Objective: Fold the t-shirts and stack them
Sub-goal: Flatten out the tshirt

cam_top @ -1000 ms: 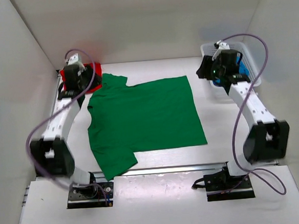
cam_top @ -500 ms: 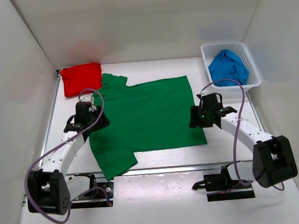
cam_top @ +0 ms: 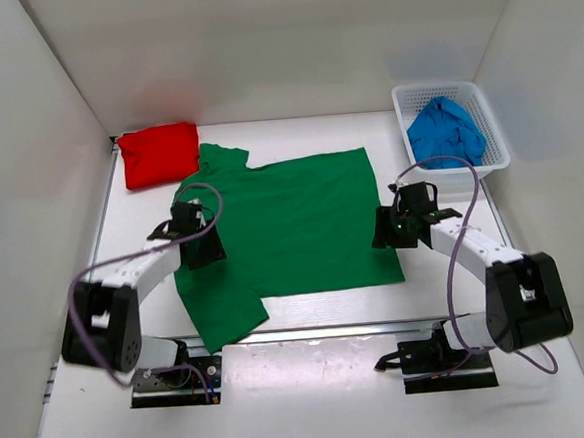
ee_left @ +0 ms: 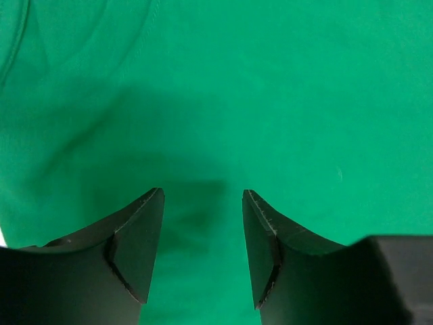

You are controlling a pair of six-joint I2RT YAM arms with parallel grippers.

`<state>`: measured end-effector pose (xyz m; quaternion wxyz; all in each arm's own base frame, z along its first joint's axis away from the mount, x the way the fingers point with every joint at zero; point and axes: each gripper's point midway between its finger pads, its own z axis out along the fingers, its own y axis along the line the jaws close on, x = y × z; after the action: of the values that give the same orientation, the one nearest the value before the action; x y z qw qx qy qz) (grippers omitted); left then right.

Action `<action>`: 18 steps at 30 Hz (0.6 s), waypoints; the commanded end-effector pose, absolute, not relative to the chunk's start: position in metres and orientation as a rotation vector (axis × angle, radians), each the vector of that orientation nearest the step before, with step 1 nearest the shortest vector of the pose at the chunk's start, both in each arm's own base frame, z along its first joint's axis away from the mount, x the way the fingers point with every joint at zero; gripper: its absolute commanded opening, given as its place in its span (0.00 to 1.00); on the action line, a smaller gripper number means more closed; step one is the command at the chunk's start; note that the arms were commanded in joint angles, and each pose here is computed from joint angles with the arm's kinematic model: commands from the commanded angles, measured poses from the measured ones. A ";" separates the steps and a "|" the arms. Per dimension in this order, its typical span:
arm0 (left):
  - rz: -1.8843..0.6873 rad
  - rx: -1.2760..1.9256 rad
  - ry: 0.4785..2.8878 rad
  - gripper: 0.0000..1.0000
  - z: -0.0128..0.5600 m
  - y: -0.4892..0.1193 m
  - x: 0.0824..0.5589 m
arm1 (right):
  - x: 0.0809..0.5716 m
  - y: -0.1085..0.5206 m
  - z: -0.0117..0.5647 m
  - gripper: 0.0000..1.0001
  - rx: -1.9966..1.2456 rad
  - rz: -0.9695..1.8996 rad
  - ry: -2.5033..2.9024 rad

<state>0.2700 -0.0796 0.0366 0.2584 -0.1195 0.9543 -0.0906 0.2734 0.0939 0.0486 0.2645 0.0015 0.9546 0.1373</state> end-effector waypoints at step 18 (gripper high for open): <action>-0.232 -0.303 2.599 0.62 0.017 -0.118 0.451 | 0.302 0.066 0.007 0.48 0.106 0.266 2.757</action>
<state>0.4412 -0.1080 0.0217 0.2678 -0.1204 0.9525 -0.0812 0.3170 0.0890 0.0237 0.2223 0.0113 0.9666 0.1269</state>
